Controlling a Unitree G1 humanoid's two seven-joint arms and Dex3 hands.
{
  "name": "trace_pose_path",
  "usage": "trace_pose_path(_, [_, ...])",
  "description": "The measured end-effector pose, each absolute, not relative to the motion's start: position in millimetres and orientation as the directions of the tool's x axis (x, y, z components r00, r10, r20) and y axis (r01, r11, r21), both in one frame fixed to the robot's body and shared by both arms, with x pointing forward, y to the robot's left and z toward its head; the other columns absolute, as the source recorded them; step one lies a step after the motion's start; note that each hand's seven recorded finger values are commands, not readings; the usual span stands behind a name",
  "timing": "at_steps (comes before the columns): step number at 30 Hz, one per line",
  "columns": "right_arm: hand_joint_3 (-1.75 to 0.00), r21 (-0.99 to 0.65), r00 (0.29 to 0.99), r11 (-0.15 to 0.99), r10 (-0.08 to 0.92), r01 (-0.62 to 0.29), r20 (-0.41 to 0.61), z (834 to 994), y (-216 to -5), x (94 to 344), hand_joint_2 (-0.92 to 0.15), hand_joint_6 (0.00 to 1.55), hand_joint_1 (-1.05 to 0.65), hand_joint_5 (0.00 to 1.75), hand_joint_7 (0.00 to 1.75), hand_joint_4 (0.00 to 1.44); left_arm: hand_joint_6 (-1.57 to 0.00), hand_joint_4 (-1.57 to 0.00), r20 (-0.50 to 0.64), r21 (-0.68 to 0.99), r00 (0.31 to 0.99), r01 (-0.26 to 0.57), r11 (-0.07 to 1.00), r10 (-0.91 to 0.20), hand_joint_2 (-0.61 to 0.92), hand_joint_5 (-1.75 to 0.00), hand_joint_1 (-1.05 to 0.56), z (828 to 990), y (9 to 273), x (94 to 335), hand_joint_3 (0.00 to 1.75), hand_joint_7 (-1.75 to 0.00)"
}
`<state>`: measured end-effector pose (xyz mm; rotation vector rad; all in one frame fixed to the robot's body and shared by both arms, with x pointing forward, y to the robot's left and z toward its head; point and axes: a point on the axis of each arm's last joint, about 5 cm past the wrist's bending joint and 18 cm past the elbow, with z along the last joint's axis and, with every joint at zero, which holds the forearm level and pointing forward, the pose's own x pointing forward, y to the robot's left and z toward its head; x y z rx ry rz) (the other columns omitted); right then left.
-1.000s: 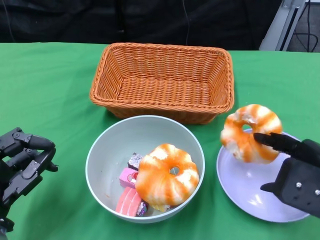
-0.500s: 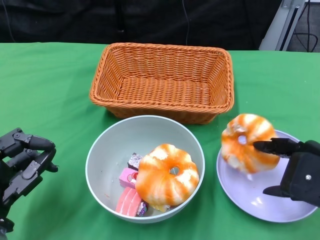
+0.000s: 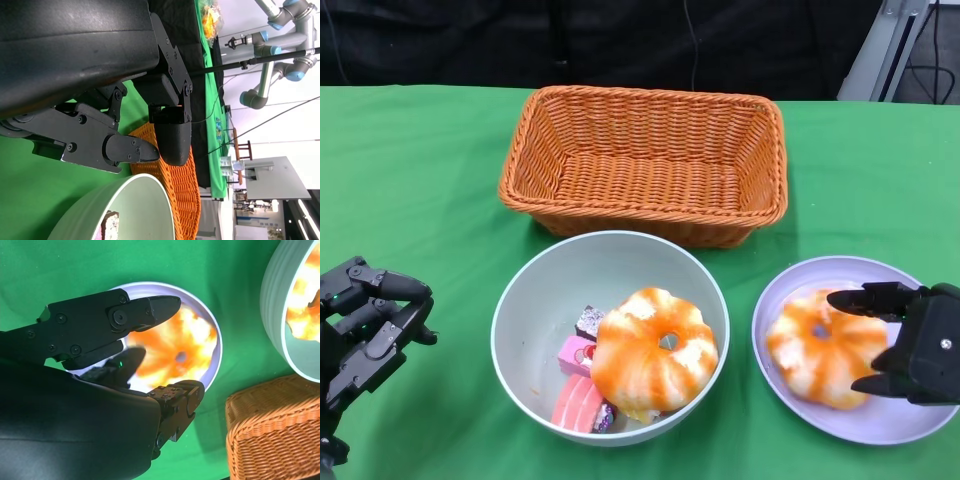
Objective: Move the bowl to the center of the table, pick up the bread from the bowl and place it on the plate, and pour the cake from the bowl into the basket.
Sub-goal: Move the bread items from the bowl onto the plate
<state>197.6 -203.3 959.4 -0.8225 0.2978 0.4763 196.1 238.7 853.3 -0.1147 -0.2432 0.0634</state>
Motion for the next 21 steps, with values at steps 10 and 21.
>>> trace_pose_path(10, [-0.12, -0.641, 0.809, 0.501, 0.268, -0.581, -0.524, 971.0, -203.0, 196.9, -0.92, 0.31, -0.39, 1.14, 0.01, 0.68, -0.9, -0.79, 0.236, -0.12, 0.969, -0.049, 0.992, 0.076, 0.92, -1.48, -0.17, 853.4, 238.8, 196.1, 0.22, -0.94])
trace_pose_path(21, [-0.07, -0.72, 0.923, 0.595, 0.341, -0.358, -0.178, 981.0, -192.0, 178.3, -0.92, 0.73, -0.36, 0.68, 0.04, 0.83, -0.9, -0.8, 0.239, -0.114, 0.969, -0.032, 0.993, 0.058, 0.92, -1.48, -0.16, 853.6, 239.7, 196.3, 0.22, -0.94])
